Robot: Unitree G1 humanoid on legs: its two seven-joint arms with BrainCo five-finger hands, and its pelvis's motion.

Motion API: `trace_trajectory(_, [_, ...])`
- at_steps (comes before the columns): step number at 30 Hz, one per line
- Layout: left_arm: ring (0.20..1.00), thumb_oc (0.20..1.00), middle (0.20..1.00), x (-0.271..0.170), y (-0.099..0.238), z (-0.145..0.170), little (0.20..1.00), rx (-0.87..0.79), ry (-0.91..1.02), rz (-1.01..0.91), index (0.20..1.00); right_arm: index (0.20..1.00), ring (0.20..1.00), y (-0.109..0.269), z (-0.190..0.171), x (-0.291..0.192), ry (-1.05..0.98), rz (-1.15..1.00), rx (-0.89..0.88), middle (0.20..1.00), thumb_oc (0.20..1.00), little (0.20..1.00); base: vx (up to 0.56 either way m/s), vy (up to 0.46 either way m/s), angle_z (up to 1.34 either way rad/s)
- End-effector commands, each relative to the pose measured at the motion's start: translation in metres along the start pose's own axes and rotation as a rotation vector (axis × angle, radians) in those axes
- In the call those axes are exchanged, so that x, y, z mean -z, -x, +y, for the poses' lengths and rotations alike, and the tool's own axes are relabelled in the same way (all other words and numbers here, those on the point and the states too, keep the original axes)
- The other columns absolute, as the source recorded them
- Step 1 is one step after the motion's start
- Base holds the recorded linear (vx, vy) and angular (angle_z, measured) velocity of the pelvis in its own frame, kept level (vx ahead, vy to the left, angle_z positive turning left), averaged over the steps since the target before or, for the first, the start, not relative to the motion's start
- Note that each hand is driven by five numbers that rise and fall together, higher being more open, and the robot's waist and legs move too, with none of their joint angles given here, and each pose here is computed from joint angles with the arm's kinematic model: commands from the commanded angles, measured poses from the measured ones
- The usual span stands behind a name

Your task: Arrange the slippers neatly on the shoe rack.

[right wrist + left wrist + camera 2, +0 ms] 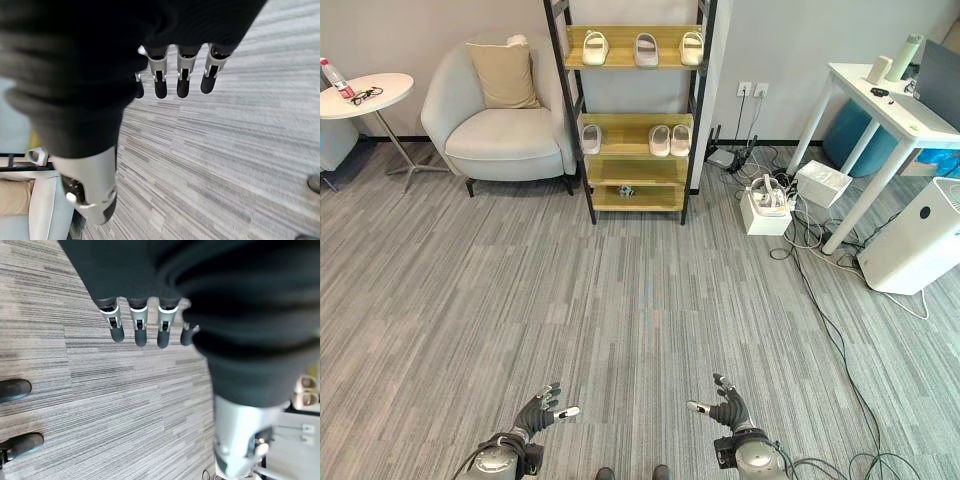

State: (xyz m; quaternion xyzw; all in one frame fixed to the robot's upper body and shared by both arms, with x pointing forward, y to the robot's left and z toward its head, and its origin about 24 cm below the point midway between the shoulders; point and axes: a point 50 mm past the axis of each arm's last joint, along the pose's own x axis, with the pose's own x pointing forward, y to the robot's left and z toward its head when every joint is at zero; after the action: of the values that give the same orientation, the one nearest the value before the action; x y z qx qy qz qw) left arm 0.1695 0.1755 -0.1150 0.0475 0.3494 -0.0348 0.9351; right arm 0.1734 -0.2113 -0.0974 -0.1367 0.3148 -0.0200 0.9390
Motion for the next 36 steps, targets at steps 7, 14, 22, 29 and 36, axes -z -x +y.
trace_trajectory(7, [1.0, 1.0, 1.0, -0.02, -0.002, 0.009, 1.0, -0.021, 0.06, -0.095, 1.0, 1.0, 1.0, 0.003, 0.0, 0.003, -0.12, -0.013, 0.003, 1.0, 1.0, 1.0, 0.0, -0.012, -0.07])
trace_trajectory(14, [1.0, 1.0, 1.0, -0.022, 0.001, 0.009, 1.0, -0.032, 0.096, -0.113, 1.0, 1.0, 1.0, 0.0, -0.005, -0.002, -0.077, -0.031, 0.041, 1.0, 1.0, 1.0, 0.0, -0.002, -0.01])
trace_trajectory(22, [1.0, 1.0, 1.0, -0.022, 0.004, 0.015, 1.0, -0.058, 0.13, -0.121, 1.0, 1.0, 1.0, -0.002, -0.002, -0.004, -0.086, -0.031, 0.035, 1.0, 1.0, 1.0, 0.0, 0.0, 0.0])
trace_trajectory(29, [1.0, 1.0, 1.0, -0.012, 0.006, 0.02, 1.0, -0.077, 0.13, -0.09, 1.0, 1.0, 1.0, 0.0, 0.001, -0.001, -0.084, -0.019, 0.02, 1.0, 1.0, 1.0, 0.0, -0.001, -0.04])
trace_trajectory(36, [1.0, 1.0, 1.0, -0.016, 0.007, 0.021, 1.0, -0.073, 0.107, -0.103, 1.0, 1.0, 1.0, 0.001, -0.002, -0.001, -0.083, -0.025, 0.024, 1.0, 1.0, 1.0, 0.0, 0.0, -0.01])
